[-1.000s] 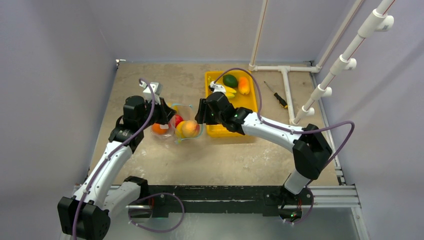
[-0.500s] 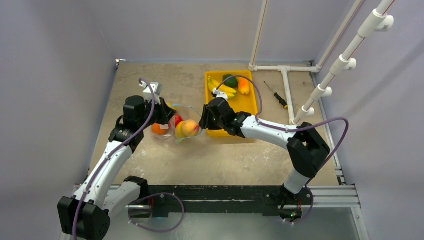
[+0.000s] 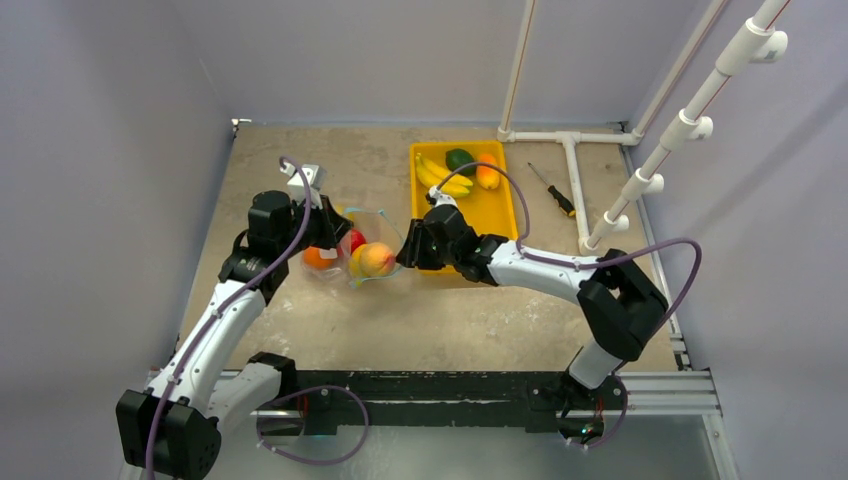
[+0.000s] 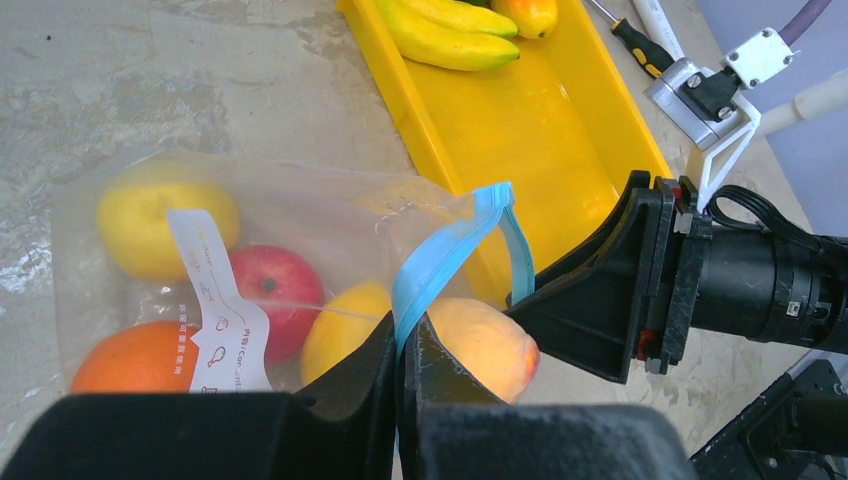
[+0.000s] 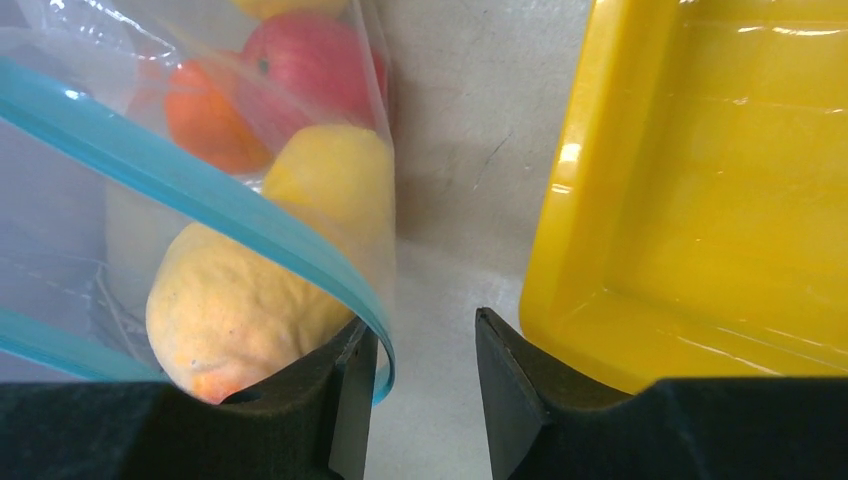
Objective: Place the food in the zip-top bag and seal the zipper
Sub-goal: Adjust the zipper food storage bag at the center of the board, then pick up the fake fruit from the bin, then place the fake fruit in the zipper food storage bag.
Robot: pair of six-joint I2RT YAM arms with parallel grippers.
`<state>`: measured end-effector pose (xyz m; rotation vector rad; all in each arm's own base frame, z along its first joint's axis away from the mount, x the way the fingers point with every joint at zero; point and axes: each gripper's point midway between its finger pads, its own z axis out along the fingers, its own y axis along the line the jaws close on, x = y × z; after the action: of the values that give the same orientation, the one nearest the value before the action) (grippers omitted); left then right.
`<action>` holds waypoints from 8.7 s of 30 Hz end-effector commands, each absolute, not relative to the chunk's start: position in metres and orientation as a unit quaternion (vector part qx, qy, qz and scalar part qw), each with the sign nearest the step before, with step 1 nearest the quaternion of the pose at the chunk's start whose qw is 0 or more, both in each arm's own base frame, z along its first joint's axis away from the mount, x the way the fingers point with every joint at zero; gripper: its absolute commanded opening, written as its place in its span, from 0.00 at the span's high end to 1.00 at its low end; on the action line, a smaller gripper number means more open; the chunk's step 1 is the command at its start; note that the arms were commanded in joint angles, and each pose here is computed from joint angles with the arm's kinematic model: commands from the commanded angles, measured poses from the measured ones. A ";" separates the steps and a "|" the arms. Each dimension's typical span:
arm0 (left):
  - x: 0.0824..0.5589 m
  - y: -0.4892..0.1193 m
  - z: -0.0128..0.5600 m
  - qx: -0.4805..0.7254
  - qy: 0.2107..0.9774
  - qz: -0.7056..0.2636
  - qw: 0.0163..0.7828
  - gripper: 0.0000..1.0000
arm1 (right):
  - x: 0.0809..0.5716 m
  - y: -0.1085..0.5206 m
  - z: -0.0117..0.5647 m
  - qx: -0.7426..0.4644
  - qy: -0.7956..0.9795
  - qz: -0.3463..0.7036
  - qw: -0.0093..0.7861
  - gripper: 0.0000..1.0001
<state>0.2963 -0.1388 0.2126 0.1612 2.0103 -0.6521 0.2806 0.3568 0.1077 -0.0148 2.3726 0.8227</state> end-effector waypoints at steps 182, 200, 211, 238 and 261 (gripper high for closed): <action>0.290 -0.100 0.223 0.021 0.833 -0.172 0.525 1.00 | 0.599 0.215 0.152 0.000 0.852 -0.019 0.522 0.06; 0.291 -0.100 0.221 0.022 0.835 -0.171 0.522 1.00 | 0.605 0.217 0.098 -0.020 0.872 -0.023 0.488 0.06; 0.291 -0.102 0.219 0.023 0.837 -0.173 0.519 1.00 | 0.603 0.215 0.086 -0.022 0.876 -0.025 0.481 0.35; 0.291 -0.103 0.219 0.025 0.836 -0.176 0.519 1.00 | 0.558 0.217 0.243 0.009 0.818 0.075 0.569 0.96; 0.292 -0.104 0.215 0.026 0.840 -0.176 0.512 1.00 | 0.370 0.338 0.336 -0.182 0.756 0.324 0.539 0.91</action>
<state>0.2874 -0.1006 0.2085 0.0393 2.0557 -0.4135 0.3993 0.3200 0.3194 -0.3610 1.8342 0.6673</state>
